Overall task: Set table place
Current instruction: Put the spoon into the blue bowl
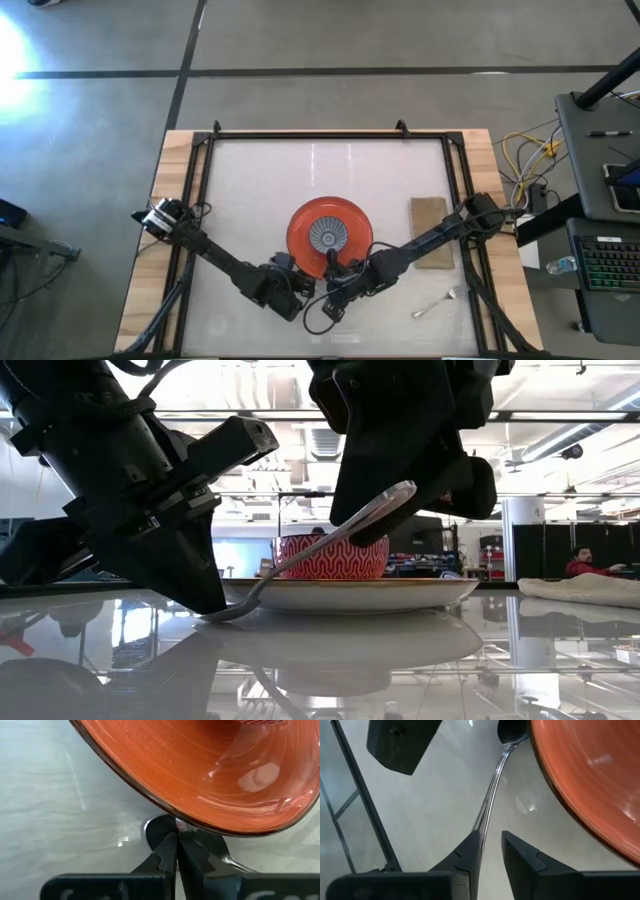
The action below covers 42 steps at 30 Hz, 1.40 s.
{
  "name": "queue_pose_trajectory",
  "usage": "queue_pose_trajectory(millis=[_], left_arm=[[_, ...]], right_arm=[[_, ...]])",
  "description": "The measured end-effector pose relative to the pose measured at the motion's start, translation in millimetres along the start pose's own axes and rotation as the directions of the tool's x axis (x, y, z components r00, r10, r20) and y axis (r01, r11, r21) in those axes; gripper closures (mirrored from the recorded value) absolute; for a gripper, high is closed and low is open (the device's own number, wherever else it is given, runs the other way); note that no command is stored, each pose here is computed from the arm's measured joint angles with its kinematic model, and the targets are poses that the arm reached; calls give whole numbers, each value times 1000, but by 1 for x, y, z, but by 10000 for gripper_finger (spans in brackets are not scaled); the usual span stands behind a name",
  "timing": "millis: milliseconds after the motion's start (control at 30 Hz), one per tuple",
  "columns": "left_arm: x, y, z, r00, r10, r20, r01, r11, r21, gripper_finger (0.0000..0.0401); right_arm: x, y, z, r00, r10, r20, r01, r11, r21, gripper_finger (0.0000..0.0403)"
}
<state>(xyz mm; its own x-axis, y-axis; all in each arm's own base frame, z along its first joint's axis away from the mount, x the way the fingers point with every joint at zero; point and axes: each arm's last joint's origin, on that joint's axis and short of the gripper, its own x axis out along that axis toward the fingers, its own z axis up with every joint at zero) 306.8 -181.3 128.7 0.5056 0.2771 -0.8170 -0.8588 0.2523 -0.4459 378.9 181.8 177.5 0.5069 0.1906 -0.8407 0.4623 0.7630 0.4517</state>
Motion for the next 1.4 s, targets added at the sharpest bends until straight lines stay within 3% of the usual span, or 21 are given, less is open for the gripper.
queue_pose_trajectory(millis=[567,1000,1400], left_arm=[[3,3,-1,1000,-7,-2,7,1000,-6,401],[3,4,-1,1000,-13,-5,12,1000,-13,401],[4,5,-1,1000,-12,-4,12,1000,-15,401]], right_arm=[[-1,-2,-1,1000,-22,-17,22,1000,14,286],[-12,10,5,999,50,-7,-50,999,10,285],[-12,2,-3,997,-47,-64,43,997,-68,284]])
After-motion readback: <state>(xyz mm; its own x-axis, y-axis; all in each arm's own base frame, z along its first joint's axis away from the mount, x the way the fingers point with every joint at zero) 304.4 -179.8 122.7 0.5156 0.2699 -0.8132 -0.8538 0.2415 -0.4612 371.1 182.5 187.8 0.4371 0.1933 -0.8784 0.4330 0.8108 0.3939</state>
